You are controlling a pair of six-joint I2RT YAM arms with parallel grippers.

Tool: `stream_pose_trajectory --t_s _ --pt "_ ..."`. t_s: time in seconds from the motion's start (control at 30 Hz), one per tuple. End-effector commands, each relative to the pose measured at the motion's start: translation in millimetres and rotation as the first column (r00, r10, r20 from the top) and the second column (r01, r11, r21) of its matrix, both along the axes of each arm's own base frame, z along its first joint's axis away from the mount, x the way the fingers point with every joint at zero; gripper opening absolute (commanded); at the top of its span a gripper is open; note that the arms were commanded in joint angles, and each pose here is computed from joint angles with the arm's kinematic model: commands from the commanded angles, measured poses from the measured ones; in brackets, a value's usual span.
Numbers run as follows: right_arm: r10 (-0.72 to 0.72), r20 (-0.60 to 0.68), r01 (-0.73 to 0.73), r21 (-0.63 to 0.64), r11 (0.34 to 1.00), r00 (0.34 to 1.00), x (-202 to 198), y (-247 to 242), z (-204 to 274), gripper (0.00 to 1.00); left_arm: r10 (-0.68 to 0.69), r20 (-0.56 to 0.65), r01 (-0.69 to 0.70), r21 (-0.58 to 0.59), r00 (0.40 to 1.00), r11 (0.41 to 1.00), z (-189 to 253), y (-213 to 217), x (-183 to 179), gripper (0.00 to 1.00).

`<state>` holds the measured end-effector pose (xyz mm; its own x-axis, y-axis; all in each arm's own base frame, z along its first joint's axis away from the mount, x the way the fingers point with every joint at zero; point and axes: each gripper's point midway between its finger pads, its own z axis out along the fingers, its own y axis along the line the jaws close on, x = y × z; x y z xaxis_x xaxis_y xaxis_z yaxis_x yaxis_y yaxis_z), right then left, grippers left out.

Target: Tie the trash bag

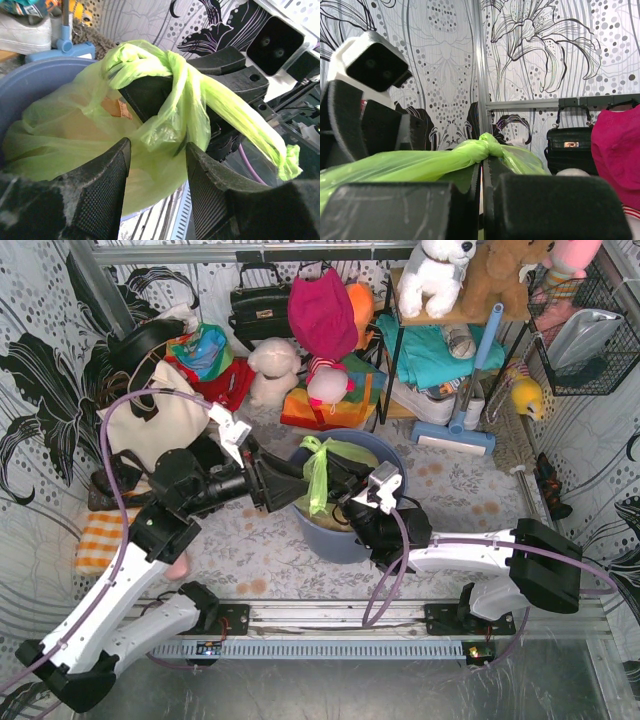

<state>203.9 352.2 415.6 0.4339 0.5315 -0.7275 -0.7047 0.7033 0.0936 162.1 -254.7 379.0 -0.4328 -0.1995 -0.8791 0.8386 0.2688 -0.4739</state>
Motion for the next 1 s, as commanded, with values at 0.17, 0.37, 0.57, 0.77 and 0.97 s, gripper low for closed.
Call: stream_pose_trajectory --t_s 0.17,0.37,0.57,0.77,0.97 --pt "0.000 0.070 -0.010 0.131 0.991 0.998 -12 -26 38 0.00 0.208 0.207 -0.194 -0.086 0.956 0.977 73 38 -3 0.57" --pt "0.002 0.071 -0.011 0.129 0.992 0.997 -12 -24 38 0.00 0.352 0.103 -0.325 -0.211 0.930 0.922 98 50 18 0.58" --pt "0.009 0.072 -0.019 0.136 0.990 0.997 -12 -24 40 0.00 0.331 -0.099 -0.346 -0.275 0.938 0.897 96 38 34 0.60" --pt "0.007 0.084 -0.019 0.142 0.990 0.996 -13 -22 46 0.00 0.308 -0.199 -0.357 -0.297 0.930 0.886 89 34 38 0.63" --pt "-0.010 0.114 -0.006 0.138 0.990 0.993 -12 -17 54 0.00 0.233 -0.220 -0.296 -0.319 0.947 0.901 80 23 35 0.65"
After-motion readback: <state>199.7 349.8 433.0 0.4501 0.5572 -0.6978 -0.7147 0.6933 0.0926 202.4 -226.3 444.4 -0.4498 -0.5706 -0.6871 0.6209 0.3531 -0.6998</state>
